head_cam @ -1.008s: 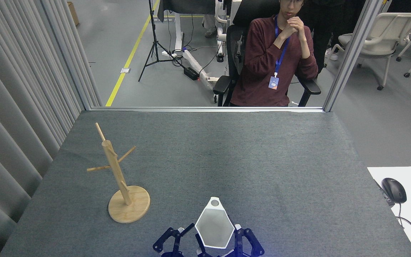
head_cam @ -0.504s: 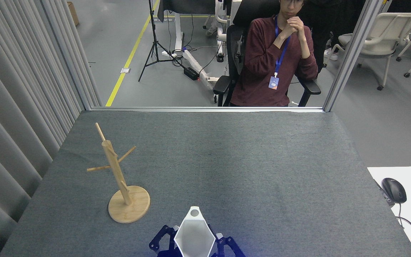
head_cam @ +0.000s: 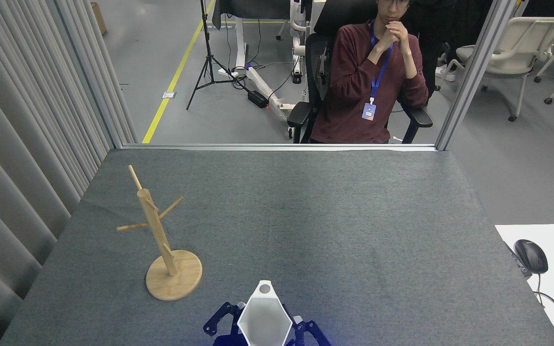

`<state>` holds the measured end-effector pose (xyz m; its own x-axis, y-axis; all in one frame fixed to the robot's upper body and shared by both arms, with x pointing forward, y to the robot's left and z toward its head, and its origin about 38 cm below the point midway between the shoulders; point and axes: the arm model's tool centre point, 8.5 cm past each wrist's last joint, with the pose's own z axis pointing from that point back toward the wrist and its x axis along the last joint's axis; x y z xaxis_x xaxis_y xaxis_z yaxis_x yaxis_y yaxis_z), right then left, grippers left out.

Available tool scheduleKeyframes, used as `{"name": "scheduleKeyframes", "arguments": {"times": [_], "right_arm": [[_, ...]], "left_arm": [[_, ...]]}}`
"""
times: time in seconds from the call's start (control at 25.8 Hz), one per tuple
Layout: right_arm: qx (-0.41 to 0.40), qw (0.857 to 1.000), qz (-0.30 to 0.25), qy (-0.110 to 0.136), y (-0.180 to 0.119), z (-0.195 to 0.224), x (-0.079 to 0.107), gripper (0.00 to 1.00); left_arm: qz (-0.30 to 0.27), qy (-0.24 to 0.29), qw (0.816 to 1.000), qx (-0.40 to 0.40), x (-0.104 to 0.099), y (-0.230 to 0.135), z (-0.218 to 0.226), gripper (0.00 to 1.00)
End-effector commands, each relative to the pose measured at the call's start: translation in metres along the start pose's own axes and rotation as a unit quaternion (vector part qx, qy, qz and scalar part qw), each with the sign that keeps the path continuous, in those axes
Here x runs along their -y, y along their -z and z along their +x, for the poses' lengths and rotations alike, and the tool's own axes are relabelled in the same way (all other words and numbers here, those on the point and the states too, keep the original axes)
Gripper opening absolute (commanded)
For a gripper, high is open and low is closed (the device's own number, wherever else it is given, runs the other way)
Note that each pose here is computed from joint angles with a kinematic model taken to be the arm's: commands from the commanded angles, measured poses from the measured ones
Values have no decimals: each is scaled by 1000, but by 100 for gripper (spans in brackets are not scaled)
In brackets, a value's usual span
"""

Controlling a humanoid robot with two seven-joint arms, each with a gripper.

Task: Hang cup on storage rack
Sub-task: 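Grasp the white cup with the left gripper and release the right gripper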

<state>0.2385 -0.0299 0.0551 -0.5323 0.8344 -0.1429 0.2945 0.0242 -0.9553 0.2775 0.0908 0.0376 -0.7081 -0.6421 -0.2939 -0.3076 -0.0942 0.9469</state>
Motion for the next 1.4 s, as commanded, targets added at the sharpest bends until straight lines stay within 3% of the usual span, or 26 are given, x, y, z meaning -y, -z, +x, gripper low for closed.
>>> {"name": "scheduleKeyframes", "arguments": {"times": [0.0,0.12,0.23,0.31,0.35,0.39,0.62,0.7,0.85,1.36], "right_arm": [[4,1000,4,3,-1,1,-2,61],[3,1000,6,2,-1,1,-3,61],[4,1000,5,4,0,2,-3,61],[4,1000,5,4,0,2,-3,61],[4,1000,4,4,1,1,-2,61],[4,1000,4,4,1,1,-2,61],[3,1000,5,5,1,1,-4,63],[3,1000,5,5,1,1,-4,78],[2,1000,1,5,2,1,-2,96],[-2,999,-37,-1,6,-5,13,98]], "left_arm": [[0,1,1000,-2,0,0,0,99],[3,3,1000,-2,-2,1,-1,97],[8,8,1000,-1,-6,1,-3,69],[10,11,1000,-1,-8,1,-3,36],[10,10,1000,-1,-8,1,-3,25],[11,11,1000,-2,-8,2,-4,21],[12,11,1000,-1,-8,2,-4,21],[12,12,1000,-2,-9,2,-4,22],[13,12,1000,-1,-9,2,-4,22],[12,14,1000,0,-10,2,-5,22]]}}
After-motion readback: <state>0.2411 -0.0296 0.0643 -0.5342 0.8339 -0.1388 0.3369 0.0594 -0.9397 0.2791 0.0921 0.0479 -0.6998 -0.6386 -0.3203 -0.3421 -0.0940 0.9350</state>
